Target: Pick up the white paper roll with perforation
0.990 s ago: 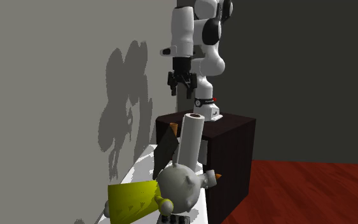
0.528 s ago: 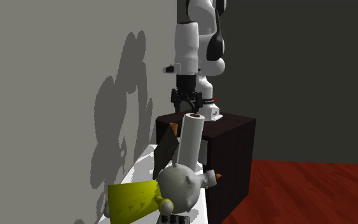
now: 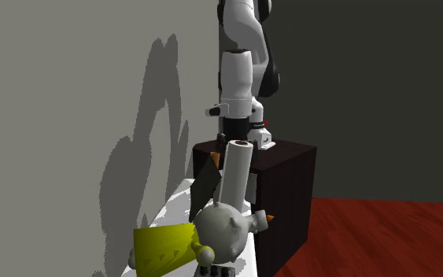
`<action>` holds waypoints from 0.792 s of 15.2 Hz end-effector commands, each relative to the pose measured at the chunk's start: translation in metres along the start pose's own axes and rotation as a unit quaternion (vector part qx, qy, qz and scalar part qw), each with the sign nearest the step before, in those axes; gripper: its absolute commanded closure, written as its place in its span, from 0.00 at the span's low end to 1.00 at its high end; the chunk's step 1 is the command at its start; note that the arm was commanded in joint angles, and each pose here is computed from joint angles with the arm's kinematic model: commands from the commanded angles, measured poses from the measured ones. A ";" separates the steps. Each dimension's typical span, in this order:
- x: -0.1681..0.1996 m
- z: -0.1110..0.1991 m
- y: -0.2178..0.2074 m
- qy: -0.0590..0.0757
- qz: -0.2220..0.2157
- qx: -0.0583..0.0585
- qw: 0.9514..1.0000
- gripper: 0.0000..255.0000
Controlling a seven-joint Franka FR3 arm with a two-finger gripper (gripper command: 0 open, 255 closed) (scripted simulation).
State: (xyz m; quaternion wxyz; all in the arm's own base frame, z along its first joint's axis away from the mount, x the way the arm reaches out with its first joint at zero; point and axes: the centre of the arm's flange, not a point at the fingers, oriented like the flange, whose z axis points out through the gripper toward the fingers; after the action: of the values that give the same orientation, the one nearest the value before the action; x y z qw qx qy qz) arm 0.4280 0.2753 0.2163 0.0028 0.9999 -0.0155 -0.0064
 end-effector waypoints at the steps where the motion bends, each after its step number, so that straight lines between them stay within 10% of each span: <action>1: 0.002 0.013 -0.002 0.000 0.000 0.000 1.000 0.00; 7: 0.002 0.037 -0.002 0.000 0.000 0.000 1.000 0.00; 8: 0.002 0.037 -0.002 0.000 0.000 0.000 1.000 1.00; 12: 0.002 0.036 -0.002 0.000 0.000 0.000 1.000 1.00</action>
State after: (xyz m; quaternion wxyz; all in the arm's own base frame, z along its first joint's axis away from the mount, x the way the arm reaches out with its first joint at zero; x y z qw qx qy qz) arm 0.4299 0.2771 0.1808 0.0026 0.9999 -0.0154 -0.0057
